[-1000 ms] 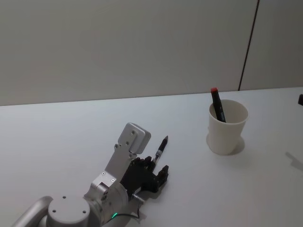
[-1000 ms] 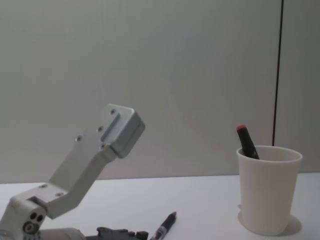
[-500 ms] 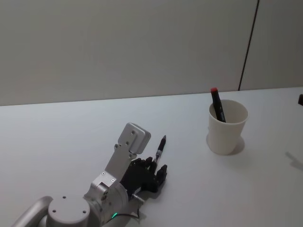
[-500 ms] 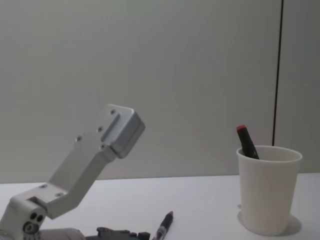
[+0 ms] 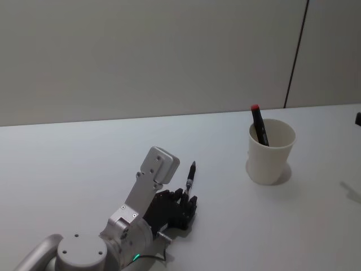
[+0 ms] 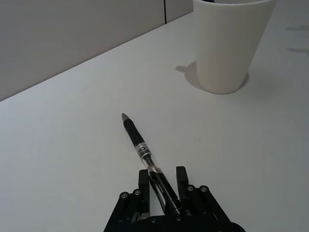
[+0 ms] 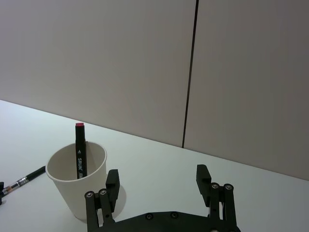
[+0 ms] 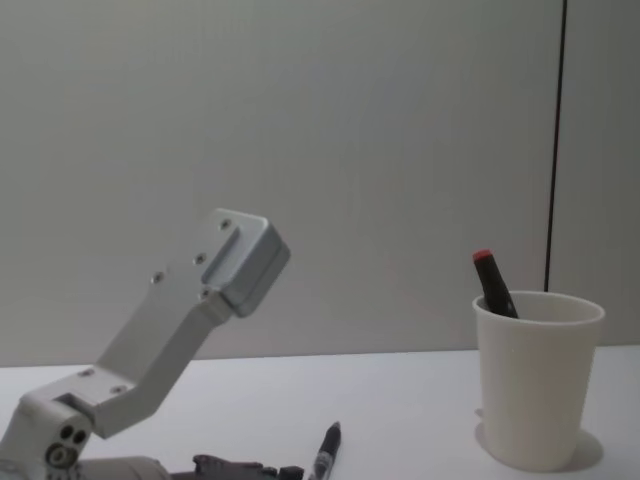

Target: Place the pen into the pen holder.

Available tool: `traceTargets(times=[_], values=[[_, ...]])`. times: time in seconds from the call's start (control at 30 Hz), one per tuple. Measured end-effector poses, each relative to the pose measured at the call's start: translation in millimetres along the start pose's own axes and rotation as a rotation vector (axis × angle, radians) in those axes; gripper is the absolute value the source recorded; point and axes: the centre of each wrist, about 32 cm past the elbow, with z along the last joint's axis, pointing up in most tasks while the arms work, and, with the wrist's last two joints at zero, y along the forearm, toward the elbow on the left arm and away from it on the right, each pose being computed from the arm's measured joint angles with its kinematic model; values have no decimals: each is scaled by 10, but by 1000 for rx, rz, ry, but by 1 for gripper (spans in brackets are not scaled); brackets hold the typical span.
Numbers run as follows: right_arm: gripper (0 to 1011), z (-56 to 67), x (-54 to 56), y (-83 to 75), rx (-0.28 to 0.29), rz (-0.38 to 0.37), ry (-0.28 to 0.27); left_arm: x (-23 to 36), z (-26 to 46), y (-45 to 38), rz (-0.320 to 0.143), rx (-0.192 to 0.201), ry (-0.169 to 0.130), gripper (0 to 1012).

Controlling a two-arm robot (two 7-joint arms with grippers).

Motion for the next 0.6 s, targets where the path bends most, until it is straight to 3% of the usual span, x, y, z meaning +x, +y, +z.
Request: traceTargets(times=[0.6], values=[[1001,0,0,0,0,0,0,0,0,0,0,0,0,228]])
